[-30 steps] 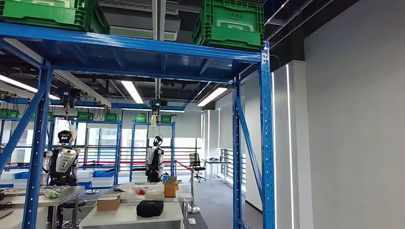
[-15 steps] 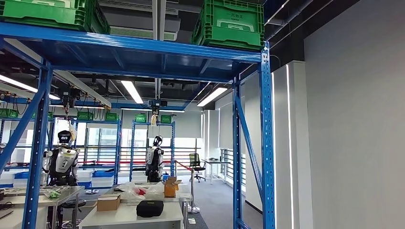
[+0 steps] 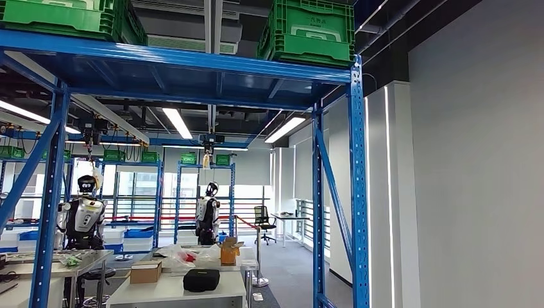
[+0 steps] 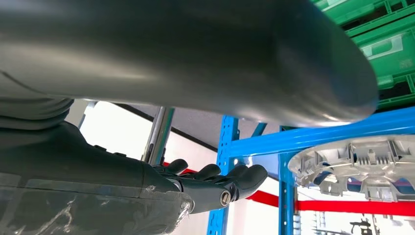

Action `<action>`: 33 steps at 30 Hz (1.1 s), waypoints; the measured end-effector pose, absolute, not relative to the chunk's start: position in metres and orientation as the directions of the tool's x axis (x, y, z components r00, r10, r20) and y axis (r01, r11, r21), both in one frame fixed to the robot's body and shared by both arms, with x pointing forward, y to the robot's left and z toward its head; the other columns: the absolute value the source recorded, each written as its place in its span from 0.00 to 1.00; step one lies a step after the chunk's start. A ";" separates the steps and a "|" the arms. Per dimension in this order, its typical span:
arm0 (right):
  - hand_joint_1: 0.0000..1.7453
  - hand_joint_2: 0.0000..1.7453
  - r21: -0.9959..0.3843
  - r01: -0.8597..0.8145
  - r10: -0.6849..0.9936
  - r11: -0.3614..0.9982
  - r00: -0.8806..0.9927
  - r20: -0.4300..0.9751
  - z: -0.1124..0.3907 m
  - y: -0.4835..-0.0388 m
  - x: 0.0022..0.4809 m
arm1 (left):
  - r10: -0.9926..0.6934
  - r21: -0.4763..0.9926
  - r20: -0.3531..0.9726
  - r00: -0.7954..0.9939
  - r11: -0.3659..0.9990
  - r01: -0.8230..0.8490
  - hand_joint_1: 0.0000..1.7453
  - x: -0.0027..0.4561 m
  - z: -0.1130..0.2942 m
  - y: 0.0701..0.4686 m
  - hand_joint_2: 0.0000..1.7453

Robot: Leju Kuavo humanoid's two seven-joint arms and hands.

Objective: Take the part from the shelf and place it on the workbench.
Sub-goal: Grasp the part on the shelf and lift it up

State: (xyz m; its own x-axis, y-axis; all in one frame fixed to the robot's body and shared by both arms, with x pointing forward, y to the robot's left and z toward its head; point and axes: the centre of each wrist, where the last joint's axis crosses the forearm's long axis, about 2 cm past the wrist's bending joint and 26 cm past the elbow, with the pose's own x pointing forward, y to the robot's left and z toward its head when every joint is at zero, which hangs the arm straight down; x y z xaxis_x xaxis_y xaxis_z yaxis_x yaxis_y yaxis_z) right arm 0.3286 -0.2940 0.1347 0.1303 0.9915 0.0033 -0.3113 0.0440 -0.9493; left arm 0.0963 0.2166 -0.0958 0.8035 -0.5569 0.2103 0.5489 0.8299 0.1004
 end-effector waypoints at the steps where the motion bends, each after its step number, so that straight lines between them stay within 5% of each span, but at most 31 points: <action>1: 0.00 0.00 -0.949 -0.313 0.991 0.043 0.131 0.001 0.134 -0.294 0.329 | -0.556 0.099 0.210 0.804 0.830 0.548 0.00 0.096 -0.096 0.217 0.00; 33: 0.00 0.00 -0.939 -0.342 0.990 0.043 0.140 -0.005 0.122 -0.296 0.326 | -0.545 0.096 0.208 0.812 0.838 0.538 0.00 0.096 -0.096 0.218 0.00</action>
